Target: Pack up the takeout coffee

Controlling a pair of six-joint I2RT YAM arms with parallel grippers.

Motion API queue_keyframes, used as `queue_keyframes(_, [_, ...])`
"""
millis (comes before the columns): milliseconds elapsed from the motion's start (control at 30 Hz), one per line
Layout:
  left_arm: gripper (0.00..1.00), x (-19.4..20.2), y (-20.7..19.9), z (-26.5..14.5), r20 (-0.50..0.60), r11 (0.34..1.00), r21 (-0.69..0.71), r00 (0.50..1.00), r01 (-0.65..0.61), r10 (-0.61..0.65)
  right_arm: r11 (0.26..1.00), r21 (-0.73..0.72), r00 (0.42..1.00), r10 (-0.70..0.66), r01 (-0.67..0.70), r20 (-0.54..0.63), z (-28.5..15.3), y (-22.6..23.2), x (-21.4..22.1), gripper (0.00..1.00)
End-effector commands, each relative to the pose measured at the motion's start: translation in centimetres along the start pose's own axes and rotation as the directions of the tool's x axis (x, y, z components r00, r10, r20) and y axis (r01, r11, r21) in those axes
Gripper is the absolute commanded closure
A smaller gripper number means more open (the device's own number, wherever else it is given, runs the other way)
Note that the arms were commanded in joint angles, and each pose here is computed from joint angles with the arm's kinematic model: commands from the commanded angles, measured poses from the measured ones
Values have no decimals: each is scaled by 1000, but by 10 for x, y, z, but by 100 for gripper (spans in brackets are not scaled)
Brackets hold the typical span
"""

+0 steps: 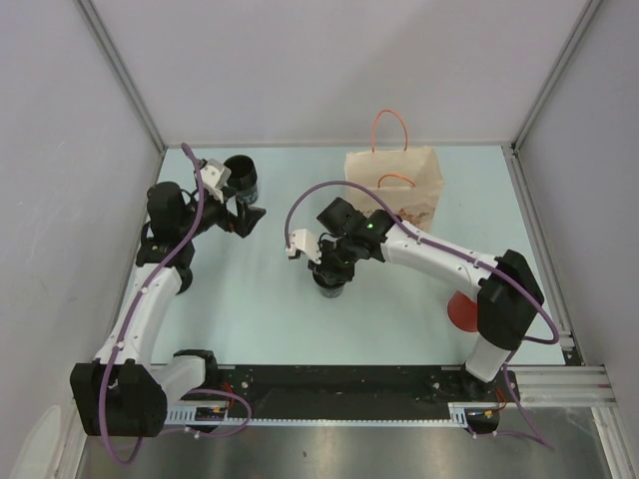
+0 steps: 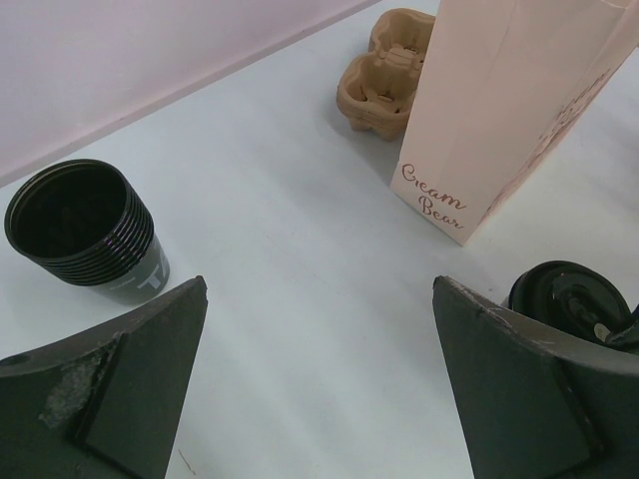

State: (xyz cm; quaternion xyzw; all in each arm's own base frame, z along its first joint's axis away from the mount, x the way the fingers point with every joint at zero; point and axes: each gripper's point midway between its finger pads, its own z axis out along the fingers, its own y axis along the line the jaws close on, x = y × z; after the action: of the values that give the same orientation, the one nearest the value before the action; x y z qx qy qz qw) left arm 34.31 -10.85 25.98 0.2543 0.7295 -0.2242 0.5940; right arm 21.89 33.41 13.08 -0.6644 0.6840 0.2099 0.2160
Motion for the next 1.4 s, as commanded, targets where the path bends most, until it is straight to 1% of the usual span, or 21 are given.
queue_keyframes(0, [1, -5, -1, 0, 26, 1000, 20, 1000, -14, 14, 1000, -7, 1000, -26, 26, 6, -3, 2, -2, 100])
queue_keyframes(133, [1, -5, -1, 1, 26, 1000, 23, 1000, -12, 11, 1000, -13, 1000, -26, 26, -3, 0, 3, 0, 93])
queue_keyframes(233, [1, -5, -2, 1, 26, 1000, 25, 1000, -12, 11, 999, -11, 999, -32, 32, 14, -3, 4, -5, 88])
queue_keyframes(467, [1, -3, -2, 2, 21, 1000, 27, 1000, -4, 3, 999, -15, 999, -32, 33, 37, -4, 5, -10, 86])
queue_keyframes(567, [1, -5, -2, 1, 24, 1000, 28, 1000, -7, 6, 999, -19, 999, -33, 34, 34, -2, 6, -9, 81])
queue_keyframes(600, [1, -3, -2, 2, 22, 1000, 30, 1000, -5, 4, 999, -21, 999, -35, 36, 37, -3, 6, -10, 77])
queue_keyframes(667, [1, -3, -2, 2, 22, 1000, 30, 1000, -5, 4, 999, -22, 999, -37, 38, 35, -2, 6, -10, 73])
queue_keyframes(700, [1, -4, -2, 2, 23, 1000, 28, 1000, -6, 5, 999, -19, 999, -38, 38, 35, -2, 6, -10, 70])
queue_keyframes(867, [1, -3, -2, 2, 21, 999, 33, 1000, -4, 3, 999, -11, 998, -39, 40, 43, -4, 5, -12, 65])
queue_keyframes(933, [1, -4, -2, 2, 22, 999, 33, 1000, -5, 4, 999, 4, 998, -37, 37, 51, -7, 3, -14, 60])
queue_keyframes(1067, [0, -3, -4, 3, 19, 999, 47, 1000, -4, 4, 996, 68, 991, -68, 60, 112, -30, -1, -31, 51])
queue_keyframes(1100, [1, -1, -4, 4, 12, 999, 50, 1000, 2, -2, 995, 80, 990, -73, 63, 122, -34, -2, -33, 46])
queue_keyframes(1167, [1, -1, -5, 5, 10, 998, 62, 1000, 3, -4, 992, 106, 985, -83, 67, 148, -44, -4, -39, 39])
queue_keyframes(1200, [1, 0, -6, 5, 8, 997, 70, 1000, 6, -7, 989, 129, 983, -92, 72, 162, -52, -5, -43, 34])
queue_keyframes(1267, [0, 1, -12, 6, 3, 994, 110, 1000, 8, -8, 984, 163, 978, -102, 72, 180, -62, -9, -48, 29])
queue_keyframes(1300, [1, 2, -16, 6, -7, 991, 134, 1000, 17, -16, 979, 195, 976, -105, 66, 193, -71, -13, -50, 24])
queue_keyframes(1367, [1, 4, -28, 7, -16, 979, 205, 1000, 16, -13, 973, 228, 969, -91, 37, 230, -84, -20, -54, 19])
